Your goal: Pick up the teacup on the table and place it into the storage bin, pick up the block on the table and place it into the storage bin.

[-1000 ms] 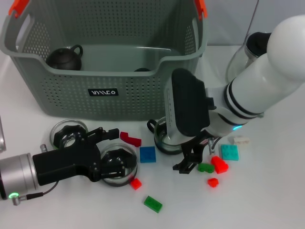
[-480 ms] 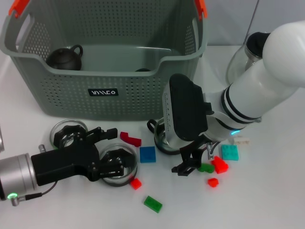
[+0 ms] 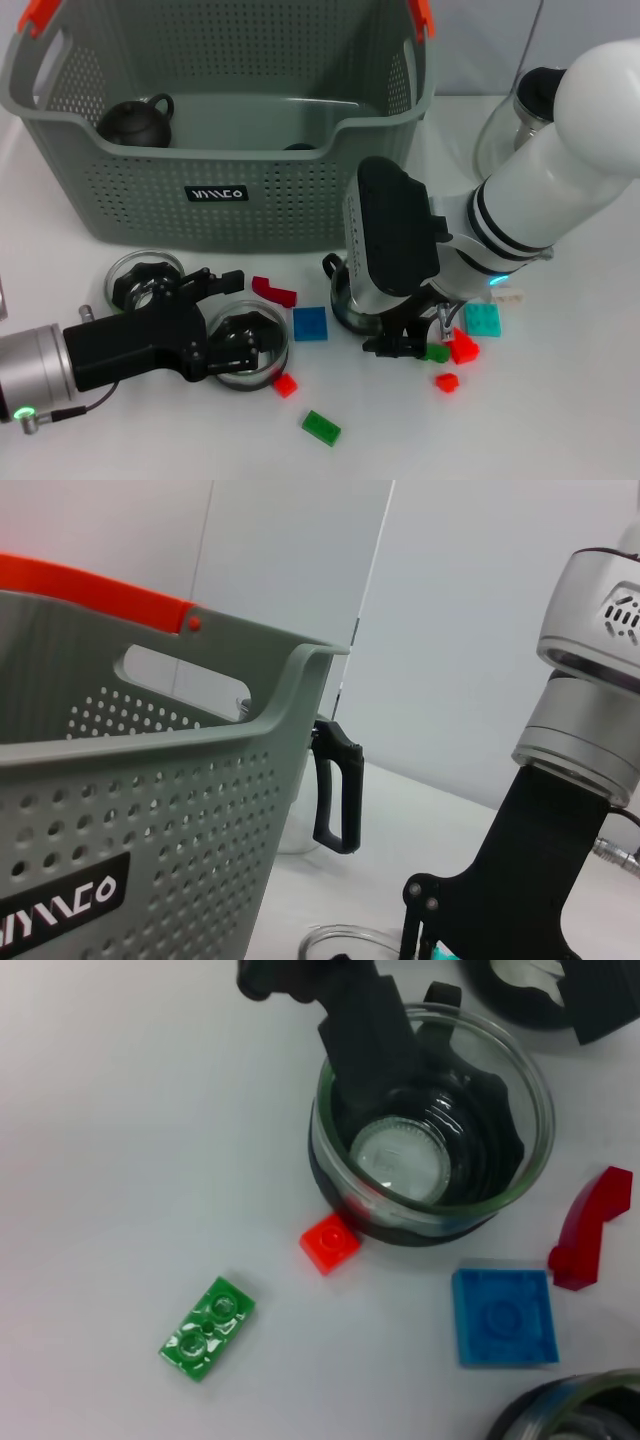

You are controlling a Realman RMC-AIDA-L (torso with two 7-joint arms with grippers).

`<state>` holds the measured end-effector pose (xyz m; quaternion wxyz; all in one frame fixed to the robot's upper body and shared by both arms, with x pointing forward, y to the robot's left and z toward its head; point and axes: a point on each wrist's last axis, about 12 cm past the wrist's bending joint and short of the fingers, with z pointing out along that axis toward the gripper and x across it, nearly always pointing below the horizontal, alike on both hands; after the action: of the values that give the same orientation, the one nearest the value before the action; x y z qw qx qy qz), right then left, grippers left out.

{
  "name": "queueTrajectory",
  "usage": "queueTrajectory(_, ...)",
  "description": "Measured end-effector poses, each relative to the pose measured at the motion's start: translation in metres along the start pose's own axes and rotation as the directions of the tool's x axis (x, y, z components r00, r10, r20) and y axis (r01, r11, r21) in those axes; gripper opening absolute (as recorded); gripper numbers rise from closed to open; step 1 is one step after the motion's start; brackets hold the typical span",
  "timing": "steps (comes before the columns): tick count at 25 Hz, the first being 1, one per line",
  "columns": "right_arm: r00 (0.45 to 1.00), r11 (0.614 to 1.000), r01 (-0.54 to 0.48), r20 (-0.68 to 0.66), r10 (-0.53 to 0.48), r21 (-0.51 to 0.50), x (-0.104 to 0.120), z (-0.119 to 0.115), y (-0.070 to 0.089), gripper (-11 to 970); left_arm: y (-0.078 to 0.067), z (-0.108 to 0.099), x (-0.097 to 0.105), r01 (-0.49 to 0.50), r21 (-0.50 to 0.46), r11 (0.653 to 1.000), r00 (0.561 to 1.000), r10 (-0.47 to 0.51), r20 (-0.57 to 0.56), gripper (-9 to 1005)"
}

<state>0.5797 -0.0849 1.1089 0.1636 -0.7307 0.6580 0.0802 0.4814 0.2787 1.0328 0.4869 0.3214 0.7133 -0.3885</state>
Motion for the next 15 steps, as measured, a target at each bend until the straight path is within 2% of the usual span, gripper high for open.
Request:
queueTrajectory(9, 1.0, 1.0, -0.006, 0.003, 0.006, -0.01, 0.002, -0.004, 0.002, 239, 0.0, -0.001, 0.0, -0.002, -0.002, 1.0, 1.0, 0.002, -0.001, 906)
queueTrajectory(15, 0.998, 0.999, -0.026, 0.05, 0.027, -0.021, 0.0, -0.033, 0.011, 86, 0.0, -0.001, 0.001, 0.0, -0.003, 1.0, 1.0, 0.0, -0.001, 905)
